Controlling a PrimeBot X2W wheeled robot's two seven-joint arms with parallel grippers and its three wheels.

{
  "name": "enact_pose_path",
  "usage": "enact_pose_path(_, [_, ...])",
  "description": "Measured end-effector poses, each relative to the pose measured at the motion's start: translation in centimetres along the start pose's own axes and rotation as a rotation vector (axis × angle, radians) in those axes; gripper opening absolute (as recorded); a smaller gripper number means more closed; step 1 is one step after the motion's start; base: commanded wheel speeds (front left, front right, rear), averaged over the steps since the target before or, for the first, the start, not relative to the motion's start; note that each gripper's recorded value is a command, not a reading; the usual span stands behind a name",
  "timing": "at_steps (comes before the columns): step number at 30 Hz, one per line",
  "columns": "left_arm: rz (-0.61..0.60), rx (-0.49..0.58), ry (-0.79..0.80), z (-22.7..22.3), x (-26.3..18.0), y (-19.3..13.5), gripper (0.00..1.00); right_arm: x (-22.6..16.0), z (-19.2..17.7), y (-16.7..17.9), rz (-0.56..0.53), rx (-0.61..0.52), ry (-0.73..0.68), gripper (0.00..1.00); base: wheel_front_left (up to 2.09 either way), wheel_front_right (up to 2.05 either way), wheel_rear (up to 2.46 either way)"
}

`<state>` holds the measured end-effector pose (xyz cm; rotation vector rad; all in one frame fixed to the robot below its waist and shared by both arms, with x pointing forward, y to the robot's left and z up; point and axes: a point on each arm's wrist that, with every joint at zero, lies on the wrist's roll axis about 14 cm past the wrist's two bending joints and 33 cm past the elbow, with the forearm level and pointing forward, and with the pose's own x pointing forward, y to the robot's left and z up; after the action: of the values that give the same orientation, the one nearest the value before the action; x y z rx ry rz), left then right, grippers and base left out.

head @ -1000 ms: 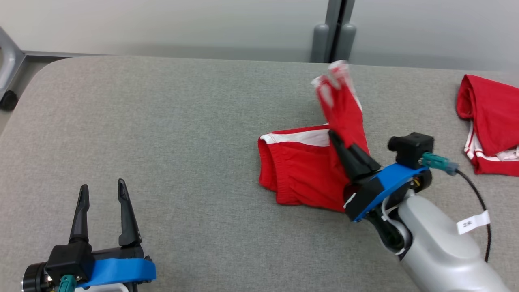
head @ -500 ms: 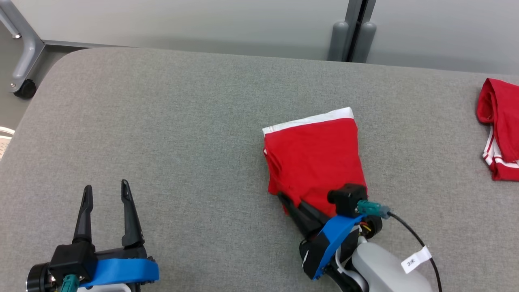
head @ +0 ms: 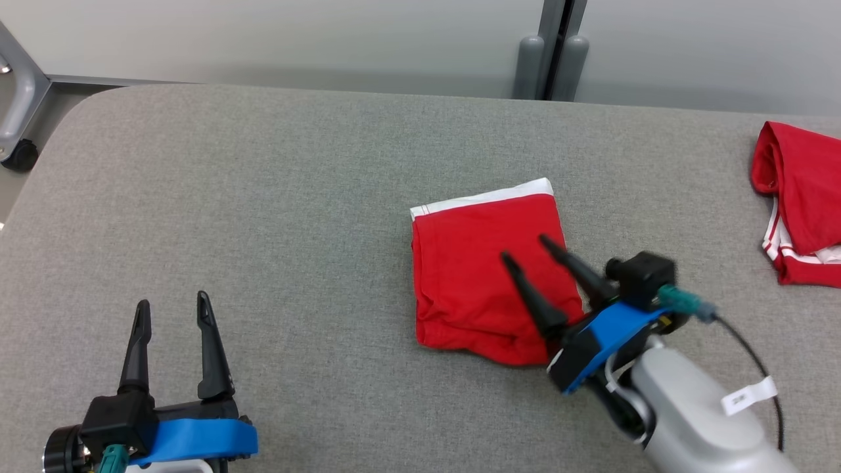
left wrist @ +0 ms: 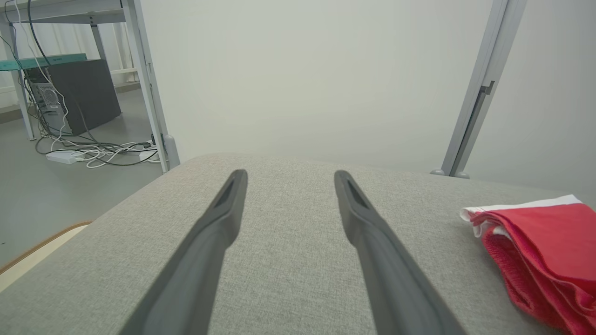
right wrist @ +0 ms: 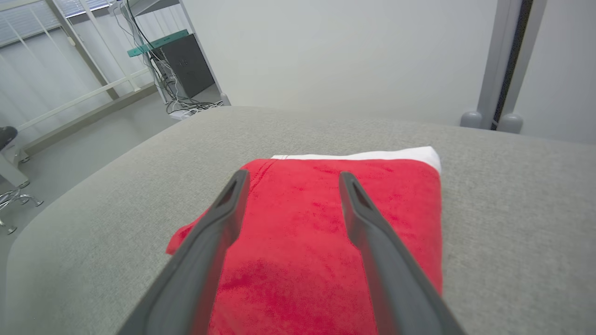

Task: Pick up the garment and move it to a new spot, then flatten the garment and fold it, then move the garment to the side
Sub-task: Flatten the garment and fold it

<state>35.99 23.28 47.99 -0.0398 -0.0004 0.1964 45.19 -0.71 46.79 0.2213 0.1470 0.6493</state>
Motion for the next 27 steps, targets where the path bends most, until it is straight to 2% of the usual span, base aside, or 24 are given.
enact_pose_path(1, [-0.001, 0.000, 0.001, 0.0, 0.0, 0.0, 1.00, 0.1, 0.4, -0.8, -0.022, -0.001, -0.010, 0.95, 0.00, 0.00, 0.00])
enact_pose_path(2, [-0.001, 0.001, 0.002, -0.1, 0.0, 0.0, 1.00, 0.2, 0.9, -1.5, -0.041, 0.002, -0.023, 0.43, 0.00, 0.00, 0.00])
enact_pose_path(3, [-0.002, 0.002, 0.004, -0.1, 0.1, 0.0, 1.00, 0.4, 1.2, -2.0, -0.055, 0.003, -0.033, 0.00, 0.00, 0.00, 0.00])
enact_pose_path(7, [-0.008, 0.008, 0.011, -0.4, 0.4, -0.1, 1.00, 1.0, -0.1, -3.3, -0.100, 0.022, 0.009, 0.00, 0.00, 0.00, 0.00])
enact_pose_path(11, [-0.007, 0.009, 0.012, -0.4, 0.7, 0.0, 1.00, 2.0, -2.3, -2.6, -0.089, 0.020, 0.084, 0.00, 0.00, 0.00, 0.00])
enact_pose_path(16, [-0.001, 0.012, 0.016, -0.5, 0.6, 0.2, 1.00, 2.7, -5.3, 2.0, 0.016, 0.024, 0.164, 0.00, 0.00, 0.00, 0.00])
enact_pose_path(21, [0.000, 0.014, 0.015, -0.5, 0.7, 0.2, 1.00, 1.6, -7.8, 6.3, 0.127, 0.028, 0.226, 0.00, 0.00, 0.00, 0.00])
enact_pose_path(24, [-0.005, 0.015, 0.018, -0.6, 0.7, 0.0, 1.00, 1.3, -8.0, 7.5, 0.157, 0.035, 0.231, 0.00, 0.00, 0.00, 0.00])
enact_pose_path(27, [-0.013, 0.019, 0.022, -0.8, 0.8, -0.2, 1.00, 1.7, -6.5, 7.8, 0.171, 0.019, 0.186, 0.00, 0.00, 0.00, 0.00])
